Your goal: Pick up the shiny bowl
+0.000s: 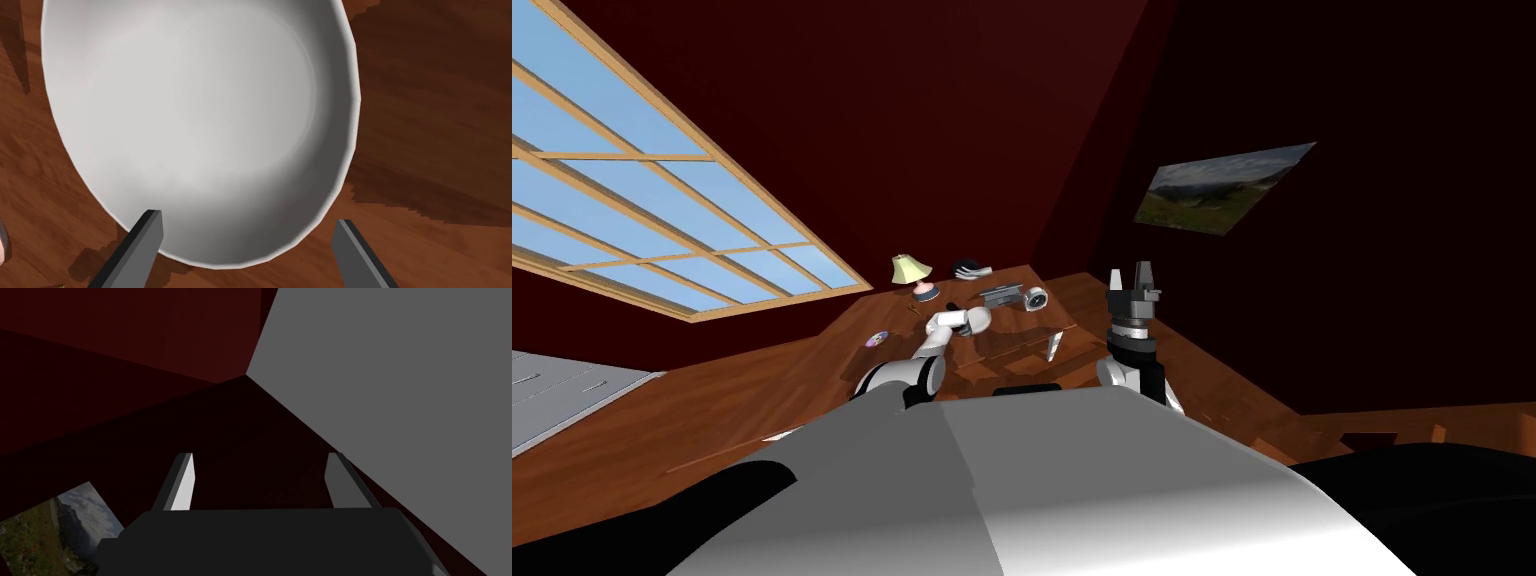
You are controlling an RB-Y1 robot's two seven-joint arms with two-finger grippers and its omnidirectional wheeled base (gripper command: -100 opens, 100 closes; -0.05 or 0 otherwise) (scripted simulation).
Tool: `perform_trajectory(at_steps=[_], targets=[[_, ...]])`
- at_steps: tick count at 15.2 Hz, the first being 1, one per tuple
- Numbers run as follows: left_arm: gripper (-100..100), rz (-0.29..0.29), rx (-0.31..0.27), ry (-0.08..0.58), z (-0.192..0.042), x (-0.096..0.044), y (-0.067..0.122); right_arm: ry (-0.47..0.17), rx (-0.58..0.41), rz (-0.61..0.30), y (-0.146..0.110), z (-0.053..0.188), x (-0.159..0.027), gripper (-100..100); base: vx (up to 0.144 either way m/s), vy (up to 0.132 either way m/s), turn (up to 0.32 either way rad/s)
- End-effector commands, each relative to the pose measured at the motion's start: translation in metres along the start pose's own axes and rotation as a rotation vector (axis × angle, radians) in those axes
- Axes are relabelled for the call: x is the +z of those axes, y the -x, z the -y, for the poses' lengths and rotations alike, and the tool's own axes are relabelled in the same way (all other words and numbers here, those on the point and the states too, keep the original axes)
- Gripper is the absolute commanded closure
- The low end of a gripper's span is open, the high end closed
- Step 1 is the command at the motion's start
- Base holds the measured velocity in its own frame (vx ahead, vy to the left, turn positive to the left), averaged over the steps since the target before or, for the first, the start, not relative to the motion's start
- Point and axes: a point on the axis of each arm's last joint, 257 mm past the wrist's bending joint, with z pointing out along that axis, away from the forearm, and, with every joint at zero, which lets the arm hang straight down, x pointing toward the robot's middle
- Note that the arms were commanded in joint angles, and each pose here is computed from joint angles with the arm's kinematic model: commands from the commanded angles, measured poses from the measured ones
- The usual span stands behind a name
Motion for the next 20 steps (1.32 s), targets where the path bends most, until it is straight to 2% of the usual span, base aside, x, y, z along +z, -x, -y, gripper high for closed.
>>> perform_trajectory(at_steps=[1,2,3,6,7,11,14,15,16,18,20], targets=[[-100,0.009,-0.014,0.044,-0.003,-0.003,-0.005,0.000,0.000,0.000,0.000,0.000,0.000,0,0.015,-0.015,-0.041],[-100,0.016,-0.014,0.062,-0.011,0.000,-0.002,0.000,0.000,0.000,0.000,0.000,0.000,0,0.016,-0.015,-0.048],[-100,0.025,-0.025,0.099,-0.016,-0.003,-0.005,0.000,0.000,0.000,0.000,0.000,0.000,0,0.020,-0.018,-0.063],[-100,0.038,-0.034,0.146,-0.025,-0.005,-0.006,0.000,0.000,0.000,0.000,0.000,0.000,0,0.026,-0.017,-0.052],[-100,0.048,-0.042,0.182,-0.031,-0.008,-0.008,0.000,0.000,0.000,0.000,0.000,0.000,0,0.023,-0.014,-0.045],[-100,0.057,-0.048,0.213,-0.037,-0.011,-0.010,0.000,0.000,0.000,0.000,0.000,0.000,0,0.021,-0.015,-0.037],[-100,0.075,-0.060,0.276,-0.048,-0.018,-0.014,0.000,0.000,0.000,0.000,0.000,0.000,0,0.023,-0.015,-0.046],[-100,0.078,-0.061,0.286,-0.049,-0.020,-0.015,0.000,0.000,0.000,0.000,0.000,0.000,0,0.028,-0.017,-0.056],[-100,0.072,-0.058,0.267,-0.046,-0.017,-0.015,0.000,0.000,0.000,0.000,0.000,0.000,0,0.017,-0.010,-0.020],[-100,0.092,-0.121,0.272,-0.049,-0.014,-0.001,0.000,0.000,0.000,0.000,0.000,0.000,0,-0.023,0.049,-0.257],[-100,0.092,-0.121,0.272,-0.049,-0.014,-0.001,0.000,0.000,0.000,0.000,0.000,0.000,0,-0.054,0.084,-0.264]])
